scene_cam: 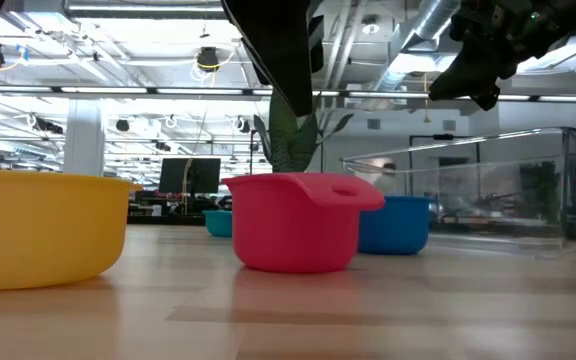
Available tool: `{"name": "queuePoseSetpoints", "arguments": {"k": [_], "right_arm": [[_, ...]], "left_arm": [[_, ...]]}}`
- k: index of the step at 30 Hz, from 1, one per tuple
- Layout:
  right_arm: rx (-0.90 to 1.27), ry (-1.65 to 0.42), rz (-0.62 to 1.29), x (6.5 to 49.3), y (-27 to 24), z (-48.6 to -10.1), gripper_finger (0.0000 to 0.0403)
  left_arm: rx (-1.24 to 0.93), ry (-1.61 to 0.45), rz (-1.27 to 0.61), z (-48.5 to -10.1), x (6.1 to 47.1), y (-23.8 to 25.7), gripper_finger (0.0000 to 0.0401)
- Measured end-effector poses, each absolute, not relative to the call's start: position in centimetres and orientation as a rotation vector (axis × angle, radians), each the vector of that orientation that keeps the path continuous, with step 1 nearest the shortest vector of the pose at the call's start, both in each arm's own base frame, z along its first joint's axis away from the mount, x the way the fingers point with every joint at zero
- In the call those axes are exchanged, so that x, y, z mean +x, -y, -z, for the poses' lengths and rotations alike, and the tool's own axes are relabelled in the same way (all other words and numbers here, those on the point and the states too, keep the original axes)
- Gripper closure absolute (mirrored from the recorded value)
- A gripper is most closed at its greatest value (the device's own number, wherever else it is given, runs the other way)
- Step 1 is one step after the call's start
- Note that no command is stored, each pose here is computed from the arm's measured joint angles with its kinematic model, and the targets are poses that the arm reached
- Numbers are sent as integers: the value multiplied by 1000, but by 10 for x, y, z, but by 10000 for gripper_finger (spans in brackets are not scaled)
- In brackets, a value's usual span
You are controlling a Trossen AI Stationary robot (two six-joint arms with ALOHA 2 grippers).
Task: Nest measuring cups in basket
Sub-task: Put the red measuring cup into the transparent bin
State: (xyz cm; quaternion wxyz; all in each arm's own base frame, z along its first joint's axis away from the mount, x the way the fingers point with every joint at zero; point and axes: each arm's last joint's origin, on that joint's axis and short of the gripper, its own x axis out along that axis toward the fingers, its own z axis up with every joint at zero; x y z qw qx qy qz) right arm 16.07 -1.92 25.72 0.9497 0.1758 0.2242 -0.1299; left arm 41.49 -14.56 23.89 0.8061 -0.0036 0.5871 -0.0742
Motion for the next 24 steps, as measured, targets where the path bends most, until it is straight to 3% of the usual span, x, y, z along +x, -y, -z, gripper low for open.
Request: {"name": "queuePoseSetpoints", "arguments": {"k": [6,16,24], "right_arm": [[357,-456,265,161,19,-257,310],[357,-458,265,161,19,-257,310],[357,-464,266,160,19,-256,310]], "left_arm": [[-39,-1259,134,-239,415,145,388],[-44,-1263,139,-238,414,148,297],[124,-1274,267,-237,403,169,261]]}}
